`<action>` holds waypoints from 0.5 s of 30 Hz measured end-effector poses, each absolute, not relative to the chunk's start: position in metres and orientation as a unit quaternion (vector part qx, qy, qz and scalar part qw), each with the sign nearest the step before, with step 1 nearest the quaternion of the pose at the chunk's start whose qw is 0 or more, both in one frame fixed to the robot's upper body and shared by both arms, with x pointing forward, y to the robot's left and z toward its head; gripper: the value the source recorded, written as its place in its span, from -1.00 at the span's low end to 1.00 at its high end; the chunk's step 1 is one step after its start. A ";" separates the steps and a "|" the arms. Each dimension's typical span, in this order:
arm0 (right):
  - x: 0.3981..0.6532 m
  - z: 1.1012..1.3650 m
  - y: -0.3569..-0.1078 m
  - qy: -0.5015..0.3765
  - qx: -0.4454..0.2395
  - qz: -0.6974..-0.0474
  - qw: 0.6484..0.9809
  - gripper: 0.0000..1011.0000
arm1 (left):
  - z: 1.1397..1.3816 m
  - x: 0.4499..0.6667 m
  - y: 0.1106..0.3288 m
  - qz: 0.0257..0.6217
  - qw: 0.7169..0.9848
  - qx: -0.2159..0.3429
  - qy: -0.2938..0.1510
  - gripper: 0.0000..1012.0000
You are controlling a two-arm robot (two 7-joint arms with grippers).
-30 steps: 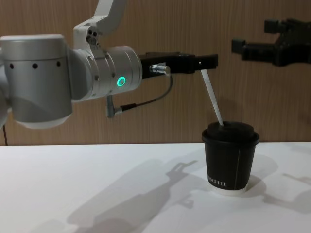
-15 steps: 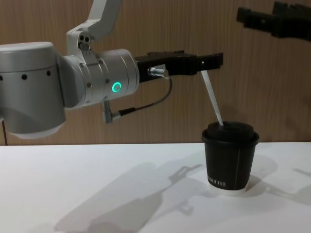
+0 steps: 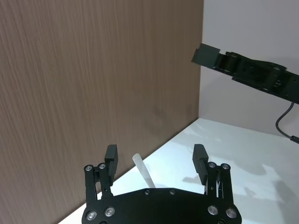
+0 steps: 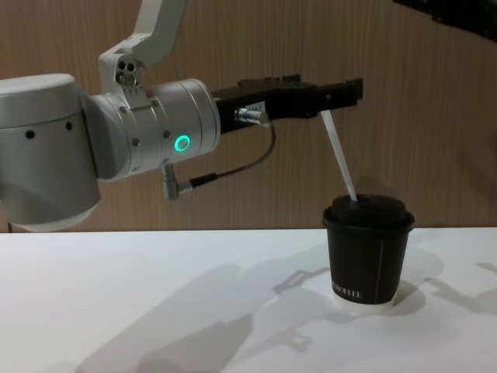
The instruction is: Pick up the straw with one hand, pass it to the other hand, and insert it into the cup.
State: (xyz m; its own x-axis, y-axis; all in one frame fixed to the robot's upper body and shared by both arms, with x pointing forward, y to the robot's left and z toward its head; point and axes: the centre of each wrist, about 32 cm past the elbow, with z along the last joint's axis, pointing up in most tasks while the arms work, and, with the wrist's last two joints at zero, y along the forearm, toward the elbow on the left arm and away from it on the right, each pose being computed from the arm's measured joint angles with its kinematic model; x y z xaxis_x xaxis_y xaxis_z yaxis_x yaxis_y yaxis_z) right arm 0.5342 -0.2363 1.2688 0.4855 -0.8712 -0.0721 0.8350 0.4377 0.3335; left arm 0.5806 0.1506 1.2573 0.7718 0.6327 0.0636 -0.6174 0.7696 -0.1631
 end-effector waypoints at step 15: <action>0.526 1.267 -0.217 0.034 0.185 -0.517 0.835 0.98 | 1.258 0.581 0.149 0.340 0.934 -0.083 -0.066 0.98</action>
